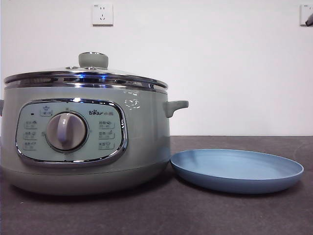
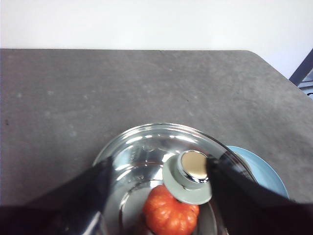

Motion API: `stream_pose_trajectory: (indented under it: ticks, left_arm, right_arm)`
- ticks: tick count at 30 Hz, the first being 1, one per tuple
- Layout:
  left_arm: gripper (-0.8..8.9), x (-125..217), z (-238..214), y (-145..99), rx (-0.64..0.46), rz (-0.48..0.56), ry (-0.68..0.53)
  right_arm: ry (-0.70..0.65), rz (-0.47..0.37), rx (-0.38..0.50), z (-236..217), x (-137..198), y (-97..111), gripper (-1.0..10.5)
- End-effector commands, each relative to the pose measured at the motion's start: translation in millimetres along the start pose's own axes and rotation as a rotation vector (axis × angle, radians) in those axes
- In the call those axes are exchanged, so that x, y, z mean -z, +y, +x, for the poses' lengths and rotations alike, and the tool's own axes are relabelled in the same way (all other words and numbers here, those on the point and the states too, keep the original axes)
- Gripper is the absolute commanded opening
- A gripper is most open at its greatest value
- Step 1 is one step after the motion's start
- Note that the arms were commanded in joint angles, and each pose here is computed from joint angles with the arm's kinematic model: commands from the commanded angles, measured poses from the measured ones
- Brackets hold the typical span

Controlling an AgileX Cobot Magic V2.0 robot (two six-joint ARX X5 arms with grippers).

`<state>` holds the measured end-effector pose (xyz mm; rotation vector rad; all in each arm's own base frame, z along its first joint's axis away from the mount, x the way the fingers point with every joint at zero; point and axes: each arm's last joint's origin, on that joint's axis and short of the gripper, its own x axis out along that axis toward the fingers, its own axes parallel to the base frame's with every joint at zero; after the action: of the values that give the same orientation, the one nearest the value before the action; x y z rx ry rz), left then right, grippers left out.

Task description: Take the pumpkin out from the steamer,put the pumpkin in the blue plate,close the lid

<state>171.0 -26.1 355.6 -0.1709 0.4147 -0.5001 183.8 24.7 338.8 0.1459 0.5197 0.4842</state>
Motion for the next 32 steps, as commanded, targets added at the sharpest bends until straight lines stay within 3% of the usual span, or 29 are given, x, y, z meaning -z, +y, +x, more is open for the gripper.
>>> stream_pose_trajectory:
  ticks: [1, 6, 14, 24, 32]
  left_arm:
    - [4.72, -4, 9, -4, 0.035, 0.008, 0.020]
    - [4.72, -15, 35, -18, 0.109, 0.044, 0.094]
    - [4.72, -18, 87, -40, 0.072, 0.154, 0.252]
    - [4.71, 7, 140, -44, 0.038, 0.189, 0.411]
    - [4.36, 19, 147, -46, -0.016, 0.234, 0.504]
  right_arm:
    - [-0.008, -0.014, -0.007, -1, -2, 1, 6.6]
    - [-0.007, -0.014, -0.006, 0, -1, 1, 6.6]
    - [-0.004, -0.012, -0.006, -1, -1, 1, 6.6]
    - [-0.001, -0.011, -0.005, -1, -1, 1, 6.6]
    - [-0.001, -0.010, -0.004, -1, -1, 1, 6.6]
